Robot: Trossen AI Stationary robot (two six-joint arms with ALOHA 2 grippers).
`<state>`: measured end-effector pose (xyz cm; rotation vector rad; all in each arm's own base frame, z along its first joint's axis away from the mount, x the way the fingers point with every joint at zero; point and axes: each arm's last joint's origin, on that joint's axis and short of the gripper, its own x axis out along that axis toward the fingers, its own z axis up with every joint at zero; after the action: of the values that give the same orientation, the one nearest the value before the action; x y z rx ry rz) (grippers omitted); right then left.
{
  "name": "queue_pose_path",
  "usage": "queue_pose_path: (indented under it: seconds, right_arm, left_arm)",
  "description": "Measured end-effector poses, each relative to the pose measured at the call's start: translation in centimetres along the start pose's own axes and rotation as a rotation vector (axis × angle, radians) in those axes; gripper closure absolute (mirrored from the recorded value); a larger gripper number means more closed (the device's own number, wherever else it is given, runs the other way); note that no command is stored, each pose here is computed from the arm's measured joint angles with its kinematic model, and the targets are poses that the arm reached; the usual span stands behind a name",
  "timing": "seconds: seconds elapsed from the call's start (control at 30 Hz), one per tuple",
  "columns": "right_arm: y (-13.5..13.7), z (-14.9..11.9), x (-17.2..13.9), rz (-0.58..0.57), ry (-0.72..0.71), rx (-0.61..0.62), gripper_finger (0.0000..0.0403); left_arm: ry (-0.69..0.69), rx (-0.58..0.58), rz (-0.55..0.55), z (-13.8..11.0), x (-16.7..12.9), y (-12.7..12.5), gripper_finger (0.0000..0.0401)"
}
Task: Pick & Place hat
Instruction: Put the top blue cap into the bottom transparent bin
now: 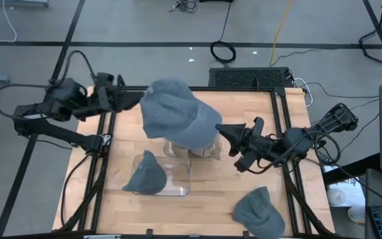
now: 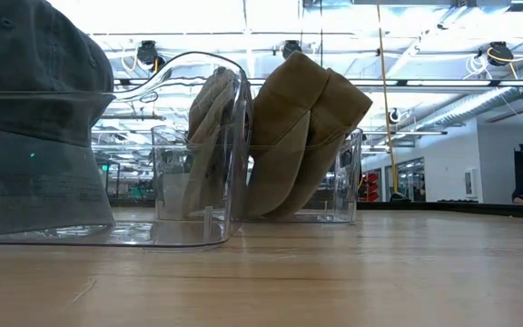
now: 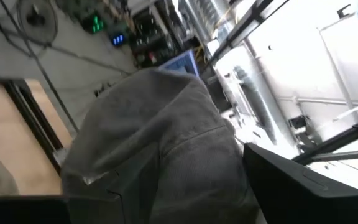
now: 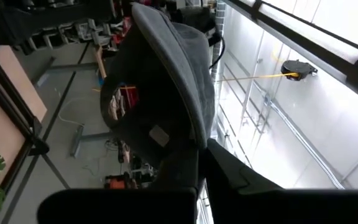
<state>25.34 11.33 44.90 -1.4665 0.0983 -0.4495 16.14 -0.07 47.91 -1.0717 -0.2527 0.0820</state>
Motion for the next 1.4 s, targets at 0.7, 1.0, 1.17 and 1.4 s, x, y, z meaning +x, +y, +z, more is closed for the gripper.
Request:
queue_pose_path:
  seconds: [0.7,1.0,1.17,1.4]
  right_arm:
    - [0.2,1.3,-1.6,0.04,0.02,0.027,0.0403]
    - [0.3,1.3,-1.6,0.051,0.019,0.029,0.0403]
    - [0.3,1.3,-1.6,0.051,0.02,0.028,0.0403]
    - [0.3,1.3,-1.6,0.051,0.02,0.029,0.0403]
  left_arm:
    - [0.182,-0.146,-0.057,-0.7,3.4,1.3,0.016]
    - [0.266,-0.201,-0.045,-0.8,4.4,2.1,0.0194]
    - [0.264,-0.204,-0.043,-0.3,4.5,2.4,0.0288]
    - [0.269,-0.145,-0.06,0.3,4.3,2.5,0.0384]
